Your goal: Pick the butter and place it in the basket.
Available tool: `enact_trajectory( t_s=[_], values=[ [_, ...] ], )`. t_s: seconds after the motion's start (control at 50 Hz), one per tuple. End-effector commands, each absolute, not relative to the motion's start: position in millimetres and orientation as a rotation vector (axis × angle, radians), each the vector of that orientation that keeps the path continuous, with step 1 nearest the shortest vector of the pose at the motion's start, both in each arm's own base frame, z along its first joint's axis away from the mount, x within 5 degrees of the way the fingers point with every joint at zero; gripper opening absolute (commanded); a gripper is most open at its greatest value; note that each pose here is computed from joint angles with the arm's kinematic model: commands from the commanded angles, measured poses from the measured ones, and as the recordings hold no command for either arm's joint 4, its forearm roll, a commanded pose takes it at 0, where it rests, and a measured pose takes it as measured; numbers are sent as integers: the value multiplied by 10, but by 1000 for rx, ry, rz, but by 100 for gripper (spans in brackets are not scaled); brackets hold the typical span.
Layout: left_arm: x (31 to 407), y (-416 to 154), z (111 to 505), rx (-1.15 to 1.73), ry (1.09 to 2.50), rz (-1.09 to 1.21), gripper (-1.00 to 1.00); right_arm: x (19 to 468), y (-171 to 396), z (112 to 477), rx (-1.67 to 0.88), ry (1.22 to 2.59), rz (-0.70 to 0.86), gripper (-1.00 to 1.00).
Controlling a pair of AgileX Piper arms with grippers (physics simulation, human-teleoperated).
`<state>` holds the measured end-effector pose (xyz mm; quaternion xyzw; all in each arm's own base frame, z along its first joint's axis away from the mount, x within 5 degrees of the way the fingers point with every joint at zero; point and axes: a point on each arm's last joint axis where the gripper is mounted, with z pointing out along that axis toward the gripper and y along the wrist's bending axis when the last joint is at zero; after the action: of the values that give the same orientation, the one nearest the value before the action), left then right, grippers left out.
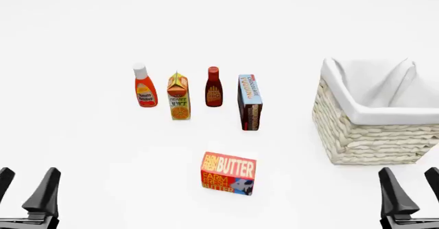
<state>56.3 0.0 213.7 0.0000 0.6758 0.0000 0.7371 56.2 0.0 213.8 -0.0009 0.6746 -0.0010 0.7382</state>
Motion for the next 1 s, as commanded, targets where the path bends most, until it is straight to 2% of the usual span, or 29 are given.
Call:
enact_trajectory(
  t_s=[0.02, 0.2, 0.44, 0.56, 0.7, 0.82, 1.0],
  values=[
    [566, 0, 2144, 0, 1485, 0, 100, 565, 0, 2161, -2, 1470, -3, 100],
    [566, 0, 2144, 0, 1485, 0, 100, 556, -1, 2185, -6, 1453, -9, 100],
    [566, 0, 2144, 0, 1485, 0, 100, 561, 20, 2140, -1, 1476, 55, 100],
    [566, 0, 2144, 0, 1485, 0, 100, 674, 57, 2165, -70, 1492, 60, 100],
    [566, 0, 2144, 0, 1485, 0, 100, 715, 106, 2382, -134, 1496, 92, 100],
    [566, 0, 2144, 0, 1485, 0, 100, 694, 132, 2704, -192, 1508, 99, 100],
    [566, 0, 2144, 0, 1485, 0, 100, 750, 164, 2902, -267, 1549, 70, 100]
  ],
)
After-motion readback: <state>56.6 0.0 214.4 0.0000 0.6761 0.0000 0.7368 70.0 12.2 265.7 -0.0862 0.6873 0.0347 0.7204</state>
